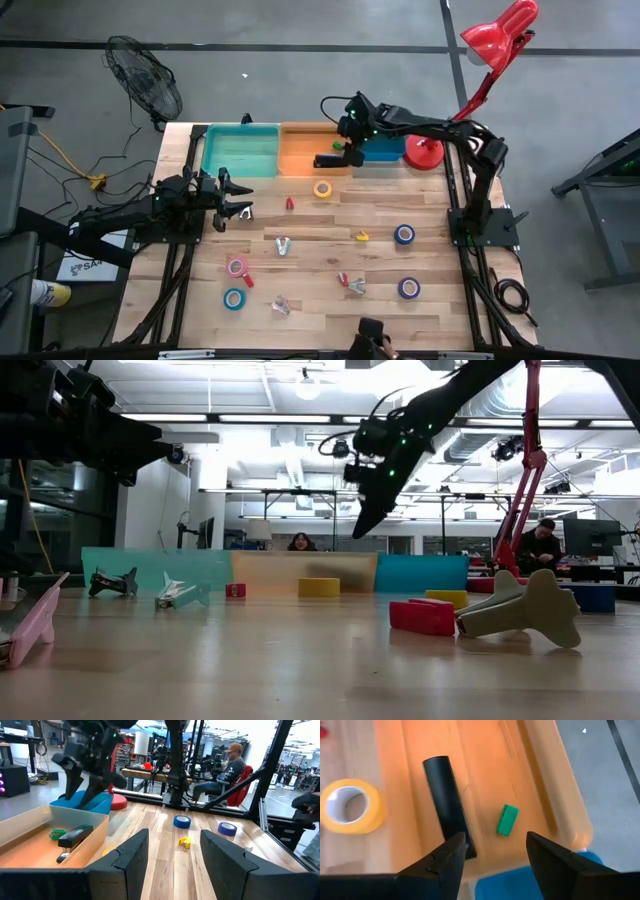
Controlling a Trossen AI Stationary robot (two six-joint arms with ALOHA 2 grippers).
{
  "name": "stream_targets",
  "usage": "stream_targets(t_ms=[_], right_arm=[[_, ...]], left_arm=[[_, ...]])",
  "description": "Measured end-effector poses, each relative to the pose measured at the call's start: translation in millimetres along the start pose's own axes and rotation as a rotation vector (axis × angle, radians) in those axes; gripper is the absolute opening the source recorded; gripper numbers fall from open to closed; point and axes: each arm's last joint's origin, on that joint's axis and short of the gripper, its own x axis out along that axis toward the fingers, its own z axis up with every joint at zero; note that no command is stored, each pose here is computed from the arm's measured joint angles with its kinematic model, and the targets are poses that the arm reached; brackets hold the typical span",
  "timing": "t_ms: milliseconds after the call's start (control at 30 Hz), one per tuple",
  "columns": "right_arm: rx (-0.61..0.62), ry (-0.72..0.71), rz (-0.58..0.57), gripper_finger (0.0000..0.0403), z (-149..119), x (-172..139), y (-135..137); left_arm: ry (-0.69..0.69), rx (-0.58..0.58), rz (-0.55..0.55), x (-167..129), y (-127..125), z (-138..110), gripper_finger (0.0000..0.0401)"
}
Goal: Pick and place Stapler, Stapler remover, tape
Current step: Put the small yellow stapler into the orange bin
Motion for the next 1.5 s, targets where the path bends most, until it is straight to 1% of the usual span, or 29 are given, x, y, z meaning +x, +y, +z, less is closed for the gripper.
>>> stream_targets(t_ms=[133, 267, 400, 500, 600, 767, 900, 1033, 1167, 1267, 1400, 1500], right_arm=[[0.011, 0.023, 0.056, 0.0199, 0.1, -20.5, 9.3], [0.033, 0.064, 0.171, 0.0194, -1.9, -38.1, 25.5], [0.071, 0.135, 0.260, 0.0189, -3.6, -46.0, 47.3], [0.071, 0.216, 0.304, 0.0184, -5.1, -47.2, 69.8], [0.045, 0.278, 0.342, 0.0178, -4.8, -49.1, 95.9], [-0.009, 0.327, 0.374, 0.0167, -2.0, -53.4, 143.1], [-0.041, 0.338, 0.344, 0.0158, -0.7, -58.1, 179.9], [-0.061, 0.364, 0.282, 0.0150, -4.8, -65.0, 212.0], [-0.068, 0.356, 0.175, 0.0153, -9.4, -72.2, 238.8], [-0.052, 0.345, 0.109, 0.0166, -13.3, -77.4, 254.5], [-0.027, 0.366, 0.048, 0.0197, -22.0, -84.0, 270.0], [-0.020, 0.399, 0.012, 0.0224, -38.5, -77.9, 277.8]], left_arm=[[0.000, 0.000, 0.000, 0.0, 0.0, -0.1, 0.0177], [0.000, 0.000, 0.000, 0.0, 0.0, 0.0, 0.0177], [0.000, 0.000, 0.000, 0.0, 0.0, -0.1, 0.0177], [0.000, 0.000, 0.000, 0.0, 0.0, 0.0, 0.0177], [0.000, 0.000, 0.000, 0.0, 0.0, 0.0, 0.0177], [0.000, 0.000, 0.000, 0.0, 0.0, -0.1, 0.0177], [0.000, 0.000, 0.000, 0.0, 0.0, -0.1, 0.0177], [0.000, 0.000, 0.000, 0.0, 0.0, 0.0, 0.0177], [0.000, 0.000, 0.000, 0.0, 0.0, -0.1, 0.0177], [0.000, 0.000, 0.000, 0.0, 0.0, -0.1, 0.0177], [0.000, 0.000, 0.000, 0.0, 0.0, -0.1, 0.0177], [0.000, 0.000, 0.000, 0.0, 0.0, -0.1, 0.0177]])
